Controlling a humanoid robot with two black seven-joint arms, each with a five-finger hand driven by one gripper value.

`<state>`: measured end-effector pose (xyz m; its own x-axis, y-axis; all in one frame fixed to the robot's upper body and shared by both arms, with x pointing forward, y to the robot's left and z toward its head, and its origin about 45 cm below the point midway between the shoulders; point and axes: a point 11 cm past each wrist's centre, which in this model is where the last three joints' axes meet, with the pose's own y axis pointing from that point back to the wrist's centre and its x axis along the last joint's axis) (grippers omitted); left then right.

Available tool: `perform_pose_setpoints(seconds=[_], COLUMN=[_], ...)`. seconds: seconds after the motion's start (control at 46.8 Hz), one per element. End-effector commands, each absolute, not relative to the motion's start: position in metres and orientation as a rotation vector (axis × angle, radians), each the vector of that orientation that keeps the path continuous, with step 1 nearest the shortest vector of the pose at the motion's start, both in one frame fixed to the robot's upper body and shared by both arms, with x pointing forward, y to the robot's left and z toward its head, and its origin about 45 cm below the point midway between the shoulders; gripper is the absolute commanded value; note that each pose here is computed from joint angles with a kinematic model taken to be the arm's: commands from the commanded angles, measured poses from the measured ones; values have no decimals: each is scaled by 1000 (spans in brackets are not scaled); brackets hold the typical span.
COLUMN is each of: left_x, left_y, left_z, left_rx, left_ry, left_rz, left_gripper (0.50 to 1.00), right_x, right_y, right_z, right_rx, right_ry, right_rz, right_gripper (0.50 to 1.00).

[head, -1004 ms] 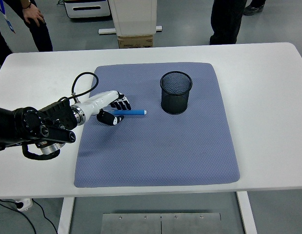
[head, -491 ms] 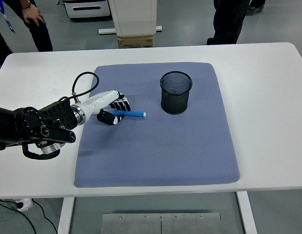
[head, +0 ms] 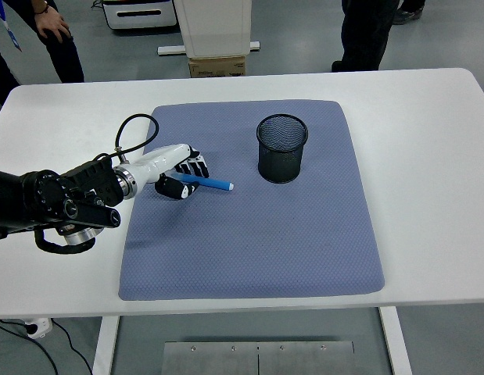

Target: Left hand places marker in pen holder

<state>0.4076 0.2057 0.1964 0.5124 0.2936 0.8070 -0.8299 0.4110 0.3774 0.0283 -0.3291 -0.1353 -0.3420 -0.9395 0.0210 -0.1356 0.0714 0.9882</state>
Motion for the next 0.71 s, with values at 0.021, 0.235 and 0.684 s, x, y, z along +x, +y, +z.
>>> perform_pose_setpoints(seconds=[0.021,0.235,0.684], left_x=[408,408,419], left_y=[205,205,201], left_z=[198,198,219], left_rx=[870,868,839], left_ry=[-725,-729,-780], left_rz=[791,788,793], left_gripper=[500,500,500], right_x=[28,28,28], right_y=[-329,-329,-329], right_z=[-135,-135,-135], right_rx=[1098,1097,1097], right_ry=[-1598,-1597,-1597], right_rz=[-1350,-1351,-1351], right_gripper=[1000,1000,1000])
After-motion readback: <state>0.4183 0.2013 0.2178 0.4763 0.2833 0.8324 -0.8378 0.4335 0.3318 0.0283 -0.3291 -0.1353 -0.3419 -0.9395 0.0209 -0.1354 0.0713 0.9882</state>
